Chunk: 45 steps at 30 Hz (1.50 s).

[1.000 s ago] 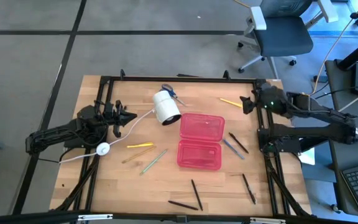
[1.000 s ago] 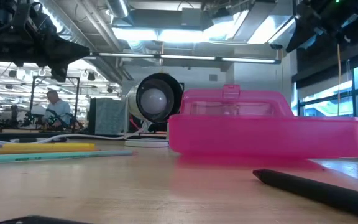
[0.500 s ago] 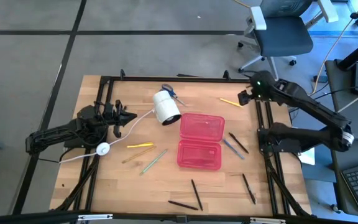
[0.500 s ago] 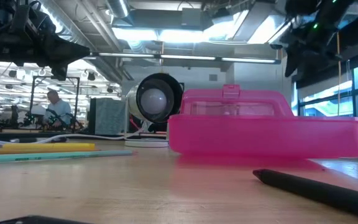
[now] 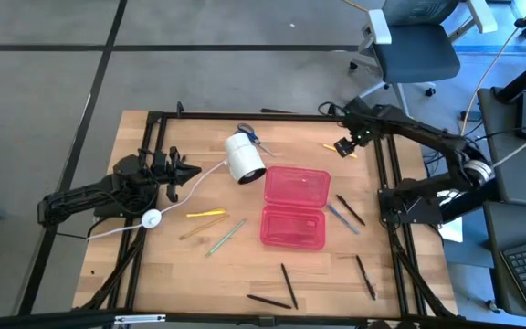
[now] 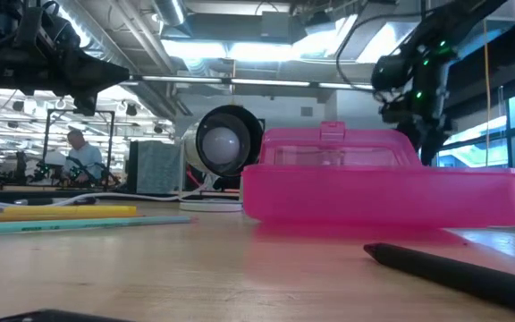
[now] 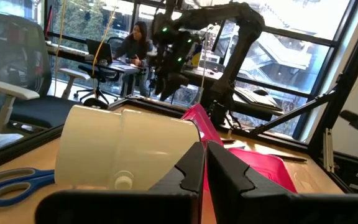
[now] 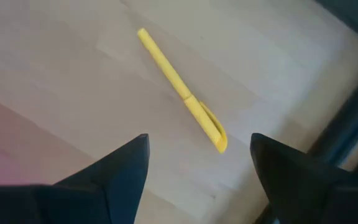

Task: Pick & place school supplies into a supply box
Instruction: Put the yellow pen into the pink supply box

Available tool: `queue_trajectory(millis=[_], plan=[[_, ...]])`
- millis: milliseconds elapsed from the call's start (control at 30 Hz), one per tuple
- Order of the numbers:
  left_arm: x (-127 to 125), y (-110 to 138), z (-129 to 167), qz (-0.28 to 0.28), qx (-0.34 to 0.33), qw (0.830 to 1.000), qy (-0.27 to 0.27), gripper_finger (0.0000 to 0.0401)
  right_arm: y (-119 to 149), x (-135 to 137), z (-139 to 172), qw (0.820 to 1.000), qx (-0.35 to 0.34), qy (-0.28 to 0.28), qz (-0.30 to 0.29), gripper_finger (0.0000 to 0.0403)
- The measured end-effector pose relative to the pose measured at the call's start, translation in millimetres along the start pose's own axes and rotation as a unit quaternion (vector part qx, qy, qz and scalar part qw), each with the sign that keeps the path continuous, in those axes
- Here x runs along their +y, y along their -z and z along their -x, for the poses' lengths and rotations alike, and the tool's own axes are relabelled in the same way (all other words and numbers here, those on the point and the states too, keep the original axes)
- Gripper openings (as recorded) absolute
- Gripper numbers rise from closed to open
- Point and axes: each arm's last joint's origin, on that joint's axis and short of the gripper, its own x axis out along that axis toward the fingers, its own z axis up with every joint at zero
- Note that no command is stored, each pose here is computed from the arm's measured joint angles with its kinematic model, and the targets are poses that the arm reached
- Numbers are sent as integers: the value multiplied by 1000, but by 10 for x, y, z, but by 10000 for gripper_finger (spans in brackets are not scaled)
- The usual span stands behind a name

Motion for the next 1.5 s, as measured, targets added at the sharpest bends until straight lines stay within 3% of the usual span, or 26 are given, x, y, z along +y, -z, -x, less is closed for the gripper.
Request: queue_trajectory(millis=[833,1267,1500], plan=[[0,1,0,0,0,1000,0,12,-189,75,-937,993,118,12,27,277],[0,0,0,-1,0,1000,0,11,-185,86,-948,992,120,2,25,155],[0,0,0,-1,0,1000,0,8,-178,85,-953,992,122,8,-8,118]])
